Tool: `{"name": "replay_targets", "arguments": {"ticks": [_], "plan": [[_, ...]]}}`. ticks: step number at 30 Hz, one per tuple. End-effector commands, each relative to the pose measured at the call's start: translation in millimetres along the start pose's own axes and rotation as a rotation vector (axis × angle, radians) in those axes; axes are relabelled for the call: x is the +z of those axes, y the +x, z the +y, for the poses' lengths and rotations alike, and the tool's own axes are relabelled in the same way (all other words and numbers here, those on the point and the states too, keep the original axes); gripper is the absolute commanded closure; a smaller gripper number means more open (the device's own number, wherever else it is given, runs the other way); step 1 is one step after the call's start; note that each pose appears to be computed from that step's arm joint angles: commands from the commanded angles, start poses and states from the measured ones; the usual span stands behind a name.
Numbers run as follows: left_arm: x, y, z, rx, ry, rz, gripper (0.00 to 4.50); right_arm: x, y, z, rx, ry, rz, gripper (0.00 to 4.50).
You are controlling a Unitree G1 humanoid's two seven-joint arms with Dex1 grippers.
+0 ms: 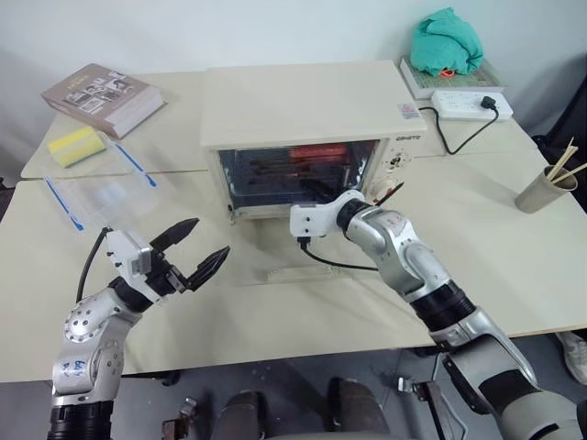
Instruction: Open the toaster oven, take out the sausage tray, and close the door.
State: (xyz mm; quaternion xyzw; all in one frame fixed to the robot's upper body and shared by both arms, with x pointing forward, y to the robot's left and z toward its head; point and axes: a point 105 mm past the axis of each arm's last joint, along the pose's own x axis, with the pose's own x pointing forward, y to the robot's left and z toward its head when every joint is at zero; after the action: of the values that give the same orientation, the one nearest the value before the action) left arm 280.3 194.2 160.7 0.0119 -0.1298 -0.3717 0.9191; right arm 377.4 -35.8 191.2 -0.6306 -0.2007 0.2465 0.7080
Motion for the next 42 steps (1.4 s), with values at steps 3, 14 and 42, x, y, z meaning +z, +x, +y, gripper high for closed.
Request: {"name": "replay_targets", "arguments": {"ticks": [3, 14, 42], "plan": [[7.8, -6.9, 1.7, -0.010, 0.025, 0.001, 0.00, 14.9, -26.9, -5.0, -0.067, 0.053, -0.058, 4.48], [9.4, -8.8, 5.0, -0.031, -0.013, 0.030, 0.00, 7.6, -77.2, 26.8, -0.007, -0.003, -0.048, 4.48], [13.1, 32.1, -15.0, -0.186, -0.740, 0.157, 0.00, 11.4, -105.3, 21.0, -0.080, -0.173, -0.142, 4.48]]}}
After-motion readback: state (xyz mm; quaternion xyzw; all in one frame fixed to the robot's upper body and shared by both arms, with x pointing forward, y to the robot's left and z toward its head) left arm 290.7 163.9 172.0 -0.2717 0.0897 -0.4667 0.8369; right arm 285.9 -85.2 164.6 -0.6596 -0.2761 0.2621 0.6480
